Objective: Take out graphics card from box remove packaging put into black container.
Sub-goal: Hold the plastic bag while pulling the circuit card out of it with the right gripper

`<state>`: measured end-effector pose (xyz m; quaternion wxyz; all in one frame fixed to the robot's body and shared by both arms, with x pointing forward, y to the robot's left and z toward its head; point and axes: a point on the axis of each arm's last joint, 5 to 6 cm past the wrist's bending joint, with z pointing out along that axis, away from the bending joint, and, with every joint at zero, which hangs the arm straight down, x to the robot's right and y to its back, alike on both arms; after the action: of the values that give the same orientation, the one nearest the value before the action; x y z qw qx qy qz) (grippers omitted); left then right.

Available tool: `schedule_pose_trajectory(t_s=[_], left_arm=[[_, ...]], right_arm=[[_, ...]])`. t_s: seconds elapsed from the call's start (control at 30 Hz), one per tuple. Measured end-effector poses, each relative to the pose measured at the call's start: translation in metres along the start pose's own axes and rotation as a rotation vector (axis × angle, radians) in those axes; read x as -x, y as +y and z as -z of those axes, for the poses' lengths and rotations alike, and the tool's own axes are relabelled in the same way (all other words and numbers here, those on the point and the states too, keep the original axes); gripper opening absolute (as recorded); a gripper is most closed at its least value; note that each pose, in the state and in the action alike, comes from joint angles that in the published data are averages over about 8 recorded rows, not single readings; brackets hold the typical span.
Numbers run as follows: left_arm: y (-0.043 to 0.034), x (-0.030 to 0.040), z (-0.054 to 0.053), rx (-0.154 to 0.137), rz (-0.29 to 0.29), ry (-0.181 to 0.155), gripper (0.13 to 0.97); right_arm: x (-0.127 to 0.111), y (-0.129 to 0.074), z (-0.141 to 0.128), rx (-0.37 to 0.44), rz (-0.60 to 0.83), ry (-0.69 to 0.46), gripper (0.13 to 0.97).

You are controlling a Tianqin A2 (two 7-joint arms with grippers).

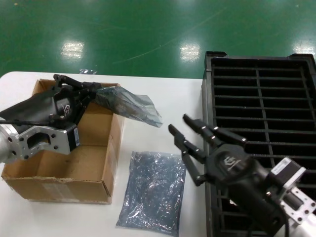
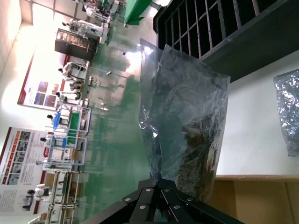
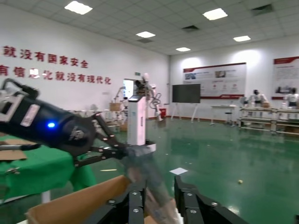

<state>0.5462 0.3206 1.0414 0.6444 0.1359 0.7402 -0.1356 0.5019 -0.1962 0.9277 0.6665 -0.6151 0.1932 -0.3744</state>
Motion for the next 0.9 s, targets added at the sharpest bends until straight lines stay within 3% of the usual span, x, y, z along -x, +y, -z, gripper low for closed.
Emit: schedule_pose_trajectory(t_s=[0.4, 0.67, 0.9], left_arm=[[0.0000, 0.0000, 0.000, 0.000, 0.000, 0.000, 0.139], [0.0000, 0.0000, 0.000, 0.000, 0.000, 0.000, 0.139], [0.0000, 0.0000, 0.000, 0.000, 0.000, 0.000, 0.139]], right_arm=[[0.018, 0.006, -0.017, 0.007, 0.028, -0.097, 0.187], [0.024, 0.012, -0.024, 0.013, 0.035, -0.140, 0.142], [0.011, 0.021, -0.042, 0.018, 0.038, -0.122, 0.134]])
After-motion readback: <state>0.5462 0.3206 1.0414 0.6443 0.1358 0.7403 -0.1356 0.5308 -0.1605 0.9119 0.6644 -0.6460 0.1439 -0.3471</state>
